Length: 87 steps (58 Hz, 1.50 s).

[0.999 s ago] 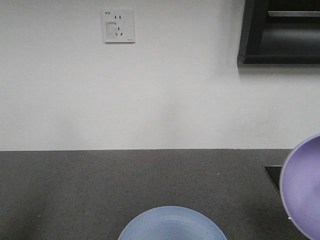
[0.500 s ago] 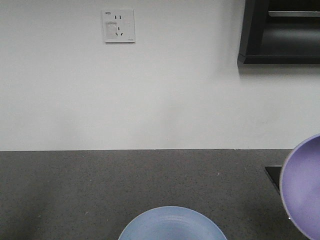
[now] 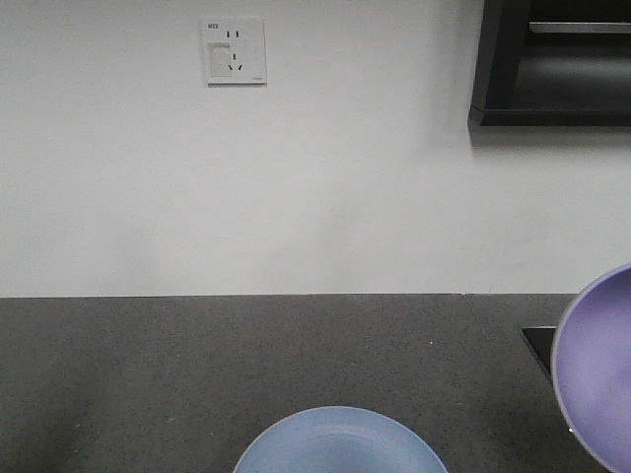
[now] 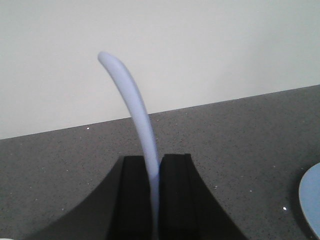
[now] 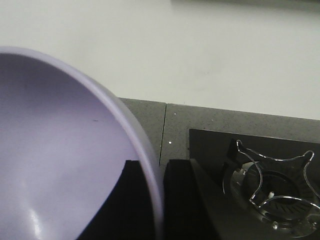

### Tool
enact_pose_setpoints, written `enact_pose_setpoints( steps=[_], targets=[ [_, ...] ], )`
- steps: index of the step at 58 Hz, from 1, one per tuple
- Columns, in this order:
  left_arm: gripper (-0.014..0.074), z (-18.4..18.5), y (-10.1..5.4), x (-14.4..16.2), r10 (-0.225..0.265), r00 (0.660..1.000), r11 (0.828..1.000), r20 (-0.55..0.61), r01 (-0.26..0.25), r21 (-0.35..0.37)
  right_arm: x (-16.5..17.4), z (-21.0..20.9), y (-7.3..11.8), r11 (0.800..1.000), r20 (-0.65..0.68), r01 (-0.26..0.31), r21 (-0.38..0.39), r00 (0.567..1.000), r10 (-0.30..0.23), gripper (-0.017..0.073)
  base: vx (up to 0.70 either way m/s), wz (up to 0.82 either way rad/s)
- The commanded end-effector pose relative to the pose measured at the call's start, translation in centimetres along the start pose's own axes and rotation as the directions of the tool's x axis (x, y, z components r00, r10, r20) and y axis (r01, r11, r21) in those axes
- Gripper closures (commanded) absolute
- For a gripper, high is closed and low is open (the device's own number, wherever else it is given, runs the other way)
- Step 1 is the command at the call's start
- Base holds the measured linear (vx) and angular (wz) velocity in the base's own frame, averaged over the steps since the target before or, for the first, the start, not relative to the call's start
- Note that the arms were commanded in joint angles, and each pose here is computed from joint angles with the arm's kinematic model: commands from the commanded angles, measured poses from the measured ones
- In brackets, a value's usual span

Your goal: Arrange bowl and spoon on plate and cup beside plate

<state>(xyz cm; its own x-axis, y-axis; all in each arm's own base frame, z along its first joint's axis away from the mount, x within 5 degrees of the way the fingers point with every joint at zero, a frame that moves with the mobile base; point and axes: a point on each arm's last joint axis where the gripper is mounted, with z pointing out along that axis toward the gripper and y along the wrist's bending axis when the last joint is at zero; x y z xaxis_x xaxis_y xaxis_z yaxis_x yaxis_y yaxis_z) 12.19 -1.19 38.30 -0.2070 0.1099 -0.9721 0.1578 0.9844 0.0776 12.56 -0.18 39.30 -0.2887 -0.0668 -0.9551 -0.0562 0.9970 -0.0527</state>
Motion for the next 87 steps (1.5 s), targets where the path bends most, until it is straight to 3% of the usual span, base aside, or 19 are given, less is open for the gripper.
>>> enact_pose_setpoints(
  steps=[1, 15, 26, 35, 39, 48, 56, 64, 75, 87],
  targets=[
    [0.059, -0.3, 0.2, -1.4, -0.015, 0.995, 1.0, 0.096, 0.017, -0.016, -1.6, -0.5, -0.3, 1.0, 0.112, -0.003, 0.029, 0.994, 0.0, 0.0568, 0.0, 0.0],
    [0.059, -0.3, 0.2, -1.4, -0.015, 0.995, 1.0, 0.096, 0.017, -0.016, -1.7, -0.5, -0.3, 1.0, 0.121, -0.006, 0.031, 0.993, 0.002, 0.0568, 0.0, 0.0],
    [0.059, -0.3, 0.2, -1.4, -0.015, 0.995, 1.0, 0.096, 0.017, -0.016, -2.0, 0.6, -0.3, 0.999, 0.139, -0.038, 0.009, 0.99, 0.037, 0.0568, 0.0, 0.0],
    [0.059, -0.3, 0.2, -1.4, -0.015, 0.995, 1.0, 0.096, 0.017, -0.016, -2.4, 2.9, 0.1, 0.994, 0.11, -0.058, -0.093, 0.992, 0.068, 0.0568, 0.0, 0.0],
    [0.059, -0.3, 0.2, -1.4, -0.015, 0.995, 1.0, 0.096, 0.017, -0.016, -2.9, 4.2, 1.0, 0.981, 0.094, -0.044, -0.188, 0.994, 0.063, 0.0568, 0.0, 0.0],
    [0.059, -0.3, 0.2, -1.4, -0.015, 0.995, 1.0, 0.096, 0.017, -0.016, -3.7, 7.3, 3.8, 0.935, 0.085, 0.052, -0.351, 0.996, -0.023, 0.0568, 0.0, 0.0],
    [0.059, -0.3, 0.2, -1.4, -0.015, 0.995, 1.0, 0.096, 0.017, -0.016, -2.9, 11.2, 6.7, 0.91, -0.006, -0.006, -0.415, 1.0, 0.003, 0.0568, 0.0, 0.0],
    [0.059, -0.3, 0.2, -1.4, -0.015, 0.995, 1.0, 0.096, 0.017, -0.016, -0.1, 15.1, 10.1, 0.88, -0.145, -0.001, -0.476, 0.986, -0.077, 0.0568, 0.0, 0.0],
    [0.0591, -0.3, 0.2, -1.4, -0.016, 0.995, 1.0, 0.096, 0.018, -0.016, 3.9, 19.3, 12.4, 0.875, -0.341, -0.097, -0.475, 0.937, -0.081, 0.0564, 0.0, 0.0],
    [0.0591, -0.3, 0.2, -1.4, -0.016, 0.995, 1.0, 0.096, 0.018, -0.016, 6.8, 21.8, 13.1, 0.879, -0.435, -0.119, -0.462, 0.894, -0.108, 0.0521, 0.0, 0.0]
  ],
)
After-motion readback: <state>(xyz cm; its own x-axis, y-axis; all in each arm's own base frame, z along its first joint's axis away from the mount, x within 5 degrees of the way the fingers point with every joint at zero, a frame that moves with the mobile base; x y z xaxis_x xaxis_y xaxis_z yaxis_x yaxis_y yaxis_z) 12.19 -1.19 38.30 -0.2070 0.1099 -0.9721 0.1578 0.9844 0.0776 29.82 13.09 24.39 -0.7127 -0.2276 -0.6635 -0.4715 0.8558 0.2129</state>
